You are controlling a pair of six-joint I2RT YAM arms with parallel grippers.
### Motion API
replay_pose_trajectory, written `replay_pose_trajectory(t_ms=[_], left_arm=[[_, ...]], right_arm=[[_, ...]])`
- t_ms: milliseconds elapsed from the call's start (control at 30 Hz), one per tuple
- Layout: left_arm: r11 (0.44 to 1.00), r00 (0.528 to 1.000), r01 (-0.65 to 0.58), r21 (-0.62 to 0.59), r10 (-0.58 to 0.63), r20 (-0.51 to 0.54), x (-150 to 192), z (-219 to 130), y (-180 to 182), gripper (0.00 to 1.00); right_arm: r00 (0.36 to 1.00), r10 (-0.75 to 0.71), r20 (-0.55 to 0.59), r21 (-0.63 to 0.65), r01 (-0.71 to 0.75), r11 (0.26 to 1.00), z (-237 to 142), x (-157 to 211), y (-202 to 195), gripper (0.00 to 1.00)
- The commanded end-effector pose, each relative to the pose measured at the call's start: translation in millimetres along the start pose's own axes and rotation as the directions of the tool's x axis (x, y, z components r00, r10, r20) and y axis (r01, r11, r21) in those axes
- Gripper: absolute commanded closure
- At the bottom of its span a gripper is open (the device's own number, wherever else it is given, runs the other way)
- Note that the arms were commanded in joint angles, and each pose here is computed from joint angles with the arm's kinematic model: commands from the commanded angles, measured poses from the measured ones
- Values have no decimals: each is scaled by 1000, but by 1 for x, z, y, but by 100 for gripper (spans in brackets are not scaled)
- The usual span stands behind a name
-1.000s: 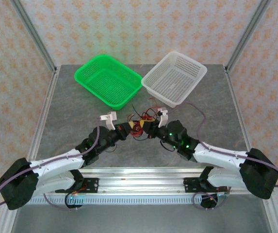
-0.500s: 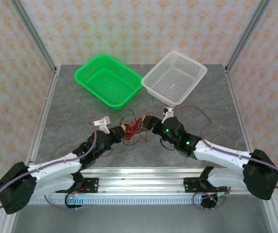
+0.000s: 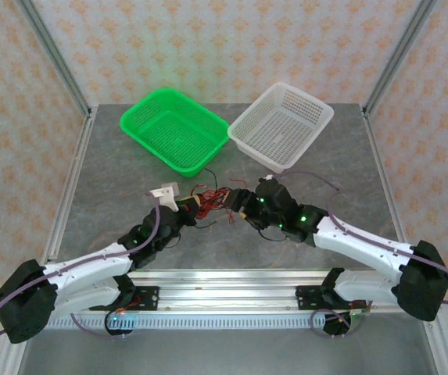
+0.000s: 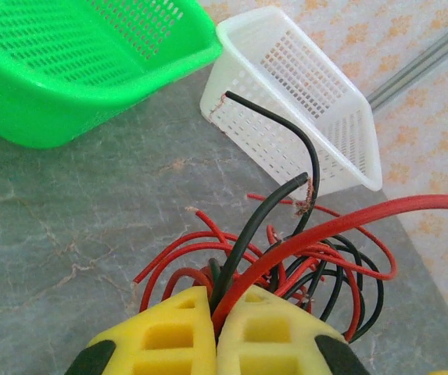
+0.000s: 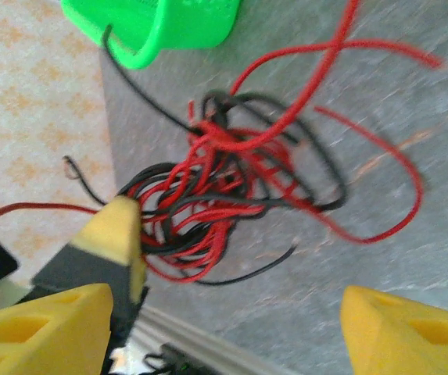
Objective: Untangle the cables
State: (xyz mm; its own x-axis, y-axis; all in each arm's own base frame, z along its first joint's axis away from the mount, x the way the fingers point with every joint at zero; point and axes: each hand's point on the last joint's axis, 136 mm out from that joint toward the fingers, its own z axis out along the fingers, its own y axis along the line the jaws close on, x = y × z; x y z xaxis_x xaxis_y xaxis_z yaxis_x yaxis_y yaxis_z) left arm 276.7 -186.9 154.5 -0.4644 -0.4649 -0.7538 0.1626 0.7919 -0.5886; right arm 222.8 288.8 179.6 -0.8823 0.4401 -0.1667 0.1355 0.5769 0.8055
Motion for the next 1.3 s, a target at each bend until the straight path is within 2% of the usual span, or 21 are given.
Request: replay_pose_trajectory(t_ms=[0, 133, 267, 400, 567, 833, 1167, 1233, 1267], left_arm=[[993, 991, -121, 18, 119, 59, -17, 0, -19, 100], [981, 977, -194, 25, 192, 89, -20, -3, -31, 100], [976, 971, -215, 17, 212, 112, -25, -5, -35, 100], [979, 970, -199, 29, 193, 147, -30, -12, -38, 100], [985, 973, -162, 54, 151, 172, -34, -18, -38, 100], [981, 981, -119, 155, 92, 172, -35, -25, -53, 100], [963, 986, -84, 257, 42, 163, -34, -31, -69, 100], [959, 986, -75, 272, 31, 162, -35, -33, -71, 100], [959, 986, -73, 275, 28, 164, -36, -33, -71, 100]], right_arm=[[991, 88, -100, -29, -92, 995, 5, 10, 25, 24], [977, 158, -143, -72, -170, 983, 22, 9, 47, 24], [965, 212, -154, -40, -221, 974, 42, 6, 44, 25], [956, 260, -136, -21, -266, 964, 58, 1, 32, 29], [953, 293, -83, -29, -296, 955, 71, -11, 21, 38], [949, 313, -46, -65, -315, 947, 86, -22, 15, 44], [951, 298, -76, -114, -306, 945, 100, -22, 23, 66], [955, 281, -92, -130, -292, 948, 103, -20, 27, 76], [957, 273, -95, -136, -284, 949, 103, -20, 29, 84]])
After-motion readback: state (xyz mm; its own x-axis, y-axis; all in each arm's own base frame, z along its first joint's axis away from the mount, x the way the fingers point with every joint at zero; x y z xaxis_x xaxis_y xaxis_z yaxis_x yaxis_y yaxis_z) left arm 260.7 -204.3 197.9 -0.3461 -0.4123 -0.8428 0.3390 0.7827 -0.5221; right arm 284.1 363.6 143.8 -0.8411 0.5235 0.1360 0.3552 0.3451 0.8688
